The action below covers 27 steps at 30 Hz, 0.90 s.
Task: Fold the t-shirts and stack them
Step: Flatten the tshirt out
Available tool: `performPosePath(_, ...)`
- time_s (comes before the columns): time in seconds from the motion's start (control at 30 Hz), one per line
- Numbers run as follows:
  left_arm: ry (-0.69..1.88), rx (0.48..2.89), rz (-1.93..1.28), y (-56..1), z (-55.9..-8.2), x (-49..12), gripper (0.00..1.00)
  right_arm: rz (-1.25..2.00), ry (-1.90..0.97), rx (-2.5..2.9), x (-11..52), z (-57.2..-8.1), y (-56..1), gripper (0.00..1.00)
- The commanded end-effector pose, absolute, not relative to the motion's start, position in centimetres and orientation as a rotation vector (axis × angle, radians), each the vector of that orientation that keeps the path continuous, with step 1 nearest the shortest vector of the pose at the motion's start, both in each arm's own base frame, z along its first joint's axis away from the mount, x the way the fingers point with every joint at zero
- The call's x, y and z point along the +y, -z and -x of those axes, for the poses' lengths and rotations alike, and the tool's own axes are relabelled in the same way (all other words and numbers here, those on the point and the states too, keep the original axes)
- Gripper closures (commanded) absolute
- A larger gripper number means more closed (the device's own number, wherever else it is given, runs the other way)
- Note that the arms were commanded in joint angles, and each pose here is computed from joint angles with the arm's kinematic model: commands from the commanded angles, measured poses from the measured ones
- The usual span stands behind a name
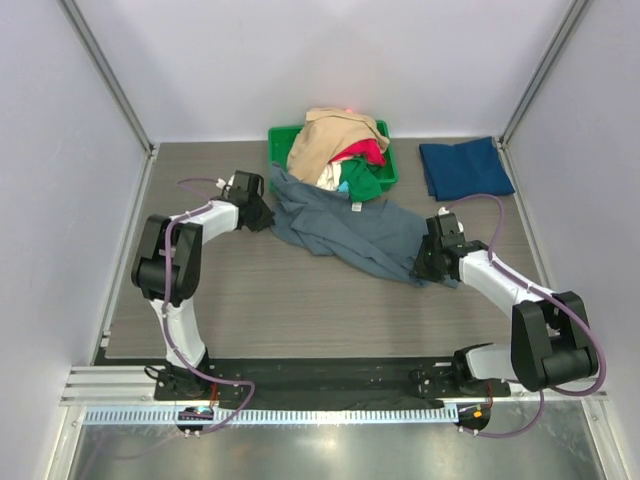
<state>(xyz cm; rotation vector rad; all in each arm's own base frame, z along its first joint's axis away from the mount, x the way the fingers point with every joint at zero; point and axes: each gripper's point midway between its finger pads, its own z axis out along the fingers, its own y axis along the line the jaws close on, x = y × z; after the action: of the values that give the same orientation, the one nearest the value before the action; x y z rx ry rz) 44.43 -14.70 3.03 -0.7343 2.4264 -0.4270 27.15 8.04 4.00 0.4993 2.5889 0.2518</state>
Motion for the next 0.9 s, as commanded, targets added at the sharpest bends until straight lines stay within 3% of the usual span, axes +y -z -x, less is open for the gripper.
performPosePath(0.0,0.440,2.327,0.718,-7.2,-44.6,-13.9,1.00,-0.474,-0.326,2.562,9.0,-28.0,-4.4,0.86)
performPosePath(0.1,0.412,2.267,0.718,-10.6,-42.4,-12.3,1.00,-0.473,-0.349,2.551,9.2,-28.0,-4.8,0.99)
performPosePath(0.33,0.283,2.163,0.738,-16.1,-33.8,-7.2,1.00,-0.486,-0.395,2.493,9.3,-27.4,-6.9,0.99)
performPosePath(0.6,0.187,2.113,0.841,-17.7,-23.9,-2.9,0.98,-0.522,-0.422,2.413,8.8,-25.9,-9.3,0.99)
performPosePath(0.67,0.214,2.089,0.855,-18.2,-22.2,-2.6,0.89,-0.530,-0.421,2.398,8.6,-25.4,-9.9,0.99)
performPosePath(0.73,0.191,2.115,0.889,-17.8,-20.1,-2.1,0.59,-0.537,-0.425,2.391,8.5,-24.8,-10.3,0.98)
performPosePath(0.77,0.201,2.085,0.894,-18.4,-19.4,-1.7,0.43,-0.534,-0.427,2.389,8.4,-24.6,-10.4,0.77)
performPosePath(0.8,0.215,2.077,0.901,-18.7,-18.8,-1.7,0.20,-0.538,-0.433,2.389,8.5,-24.4,-10.4,0.60)
performPosePath(0.87,0.257,2.039,0.887,-20.0,-18.1,-1.8,0.10,-0.539,-0.446,2.386,8.5,-24.0,-10.5,0.30)
